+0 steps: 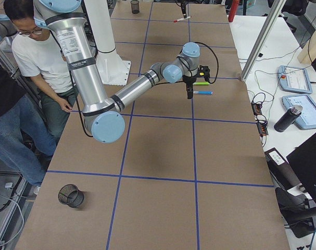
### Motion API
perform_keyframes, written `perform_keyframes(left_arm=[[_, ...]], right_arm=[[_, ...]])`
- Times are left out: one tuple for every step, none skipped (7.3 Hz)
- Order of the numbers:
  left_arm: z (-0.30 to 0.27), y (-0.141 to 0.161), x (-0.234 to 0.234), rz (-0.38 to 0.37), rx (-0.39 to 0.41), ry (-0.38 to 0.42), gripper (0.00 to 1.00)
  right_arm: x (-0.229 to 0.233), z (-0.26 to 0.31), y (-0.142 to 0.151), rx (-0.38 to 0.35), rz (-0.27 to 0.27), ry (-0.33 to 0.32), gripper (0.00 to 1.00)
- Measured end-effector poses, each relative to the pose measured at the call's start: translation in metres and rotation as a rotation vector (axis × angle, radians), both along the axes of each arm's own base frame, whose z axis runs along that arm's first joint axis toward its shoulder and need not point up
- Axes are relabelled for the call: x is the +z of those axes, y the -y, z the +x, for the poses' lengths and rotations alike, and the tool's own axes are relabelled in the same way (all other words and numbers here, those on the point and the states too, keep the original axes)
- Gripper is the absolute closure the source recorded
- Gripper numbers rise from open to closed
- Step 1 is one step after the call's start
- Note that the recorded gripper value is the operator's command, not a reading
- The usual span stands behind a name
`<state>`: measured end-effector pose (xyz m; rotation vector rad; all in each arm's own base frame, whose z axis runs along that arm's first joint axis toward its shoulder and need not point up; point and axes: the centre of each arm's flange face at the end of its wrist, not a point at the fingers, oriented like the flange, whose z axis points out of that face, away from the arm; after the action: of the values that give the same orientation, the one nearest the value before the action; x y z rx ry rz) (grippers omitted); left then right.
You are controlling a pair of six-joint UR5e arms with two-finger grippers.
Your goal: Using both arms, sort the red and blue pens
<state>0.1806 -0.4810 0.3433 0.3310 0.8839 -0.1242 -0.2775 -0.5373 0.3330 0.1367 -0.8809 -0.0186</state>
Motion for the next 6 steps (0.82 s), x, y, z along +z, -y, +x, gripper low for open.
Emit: perform_keyframes(left_arm=[[-0.032, -0.013, 0.025, 0.015, -0.035, -0.003, 1.0], [-0.061, -0.03, 0.056, 0.029, -0.07, -0.007, 1.0], [-0.089, -0.05, 0.088, 0.042, -0.104, -0.011, 1.0], [-0.115, -0.069, 0.115, 0.051, -0.144, -0.011, 1.0], [-0.144, -0.088, 0.143, 0.072, -0.187, -0.009, 1.0], [-0.173, -0.108, 0.178, 0.108, -0.234, -0.005, 1.0]], right_arm=[[-0.007, -0.011, 0.006, 0.009, -0.002, -0.003, 0.02], [-0.015, -0.024, 0.014, 0.028, -0.002, -0.008, 0.03], [-0.022, -0.038, 0.022, 0.054, 0.004, -0.007, 0.04], [-0.022, -0.05, 0.029, 0.085, 0.005, 0.009, 0.04], [-0.021, -0.06, 0.036, 0.111, -0.002, 0.029, 0.04], [-0.024, -0.068, 0.044, 0.129, -0.017, 0.042, 0.05]])
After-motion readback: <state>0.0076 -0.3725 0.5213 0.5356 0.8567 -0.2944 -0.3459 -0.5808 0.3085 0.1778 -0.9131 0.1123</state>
